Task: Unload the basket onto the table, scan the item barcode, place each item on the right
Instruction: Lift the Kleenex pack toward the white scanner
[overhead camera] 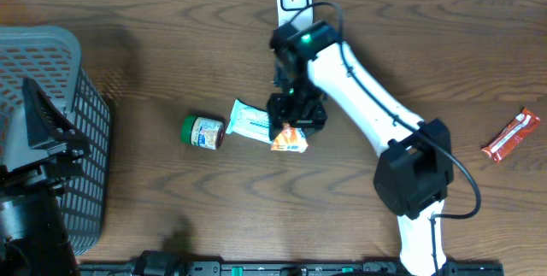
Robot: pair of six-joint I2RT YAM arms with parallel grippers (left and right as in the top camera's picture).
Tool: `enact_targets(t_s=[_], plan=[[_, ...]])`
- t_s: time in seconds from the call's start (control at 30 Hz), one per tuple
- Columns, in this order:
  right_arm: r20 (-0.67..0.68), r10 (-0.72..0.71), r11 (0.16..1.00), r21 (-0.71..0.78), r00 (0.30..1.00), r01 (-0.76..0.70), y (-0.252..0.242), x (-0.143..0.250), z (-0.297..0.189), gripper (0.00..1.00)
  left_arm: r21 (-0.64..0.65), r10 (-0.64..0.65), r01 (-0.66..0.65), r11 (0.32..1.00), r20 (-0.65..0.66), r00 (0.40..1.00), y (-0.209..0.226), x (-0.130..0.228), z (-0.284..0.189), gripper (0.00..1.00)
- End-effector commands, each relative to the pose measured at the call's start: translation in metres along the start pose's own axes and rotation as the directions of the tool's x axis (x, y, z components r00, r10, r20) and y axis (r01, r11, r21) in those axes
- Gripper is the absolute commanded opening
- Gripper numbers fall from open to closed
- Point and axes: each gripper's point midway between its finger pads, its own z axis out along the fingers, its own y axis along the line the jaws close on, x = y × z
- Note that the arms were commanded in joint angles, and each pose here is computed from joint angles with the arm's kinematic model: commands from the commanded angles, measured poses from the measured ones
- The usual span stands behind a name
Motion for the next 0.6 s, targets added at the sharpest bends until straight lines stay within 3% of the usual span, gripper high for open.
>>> enact_targets(t_s=[0.0, 0.13, 0.23, 0.33, 0.43, 0.57], plan=[[-0.054, 0.055, 0.989, -0.131, 0.997, -0.062, 0.008, 0.004, -0.013, 0.64, -0.004, -0.011, 0.011, 1.0, 0.007, 1.0, 0.001, -0.002, -0.001, 0.84], [-0.122, 0.082, 0.975, -0.198, 0.989, -0.105, 0.007, 0.014, -0.022, 0.64, -0.004, -0.011, 0.011, 1.0, 0.007, 1.0, 0.001, -0.002, -0.001, 0.84], [-0.164, 0.102, 0.962, -0.233, 0.981, -0.139, 0.007, 0.021, -0.027, 0.56, -0.004, -0.011, 0.011, 1.0, 0.007, 1.0, 0.001, -0.002, -0.001, 0.85], [-0.187, 0.081, 0.94, -0.313, 0.979, -0.137, 0.02, 0.023, -0.033, 0.56, -0.004, -0.011, 0.011, 1.0, 0.006, 1.0, 0.001, -0.002, -0.001, 0.84], [-0.152, 0.057, 0.924, -0.365, 0.987, -0.11, 0.027, 0.014, -0.036, 0.52, -0.004, -0.009, 0.009, 1.0, 0.004, 1.0, 0.001, -0.001, -0.001, 0.85], [-0.008, 0.02, 0.906, -0.423, 1.0, -0.022, 0.03, -0.021, -0.042, 0.41, -0.004, 0.003, -0.003, 1.0, -0.022, 1.0, 0.001, 0.006, -0.001, 0.85]])
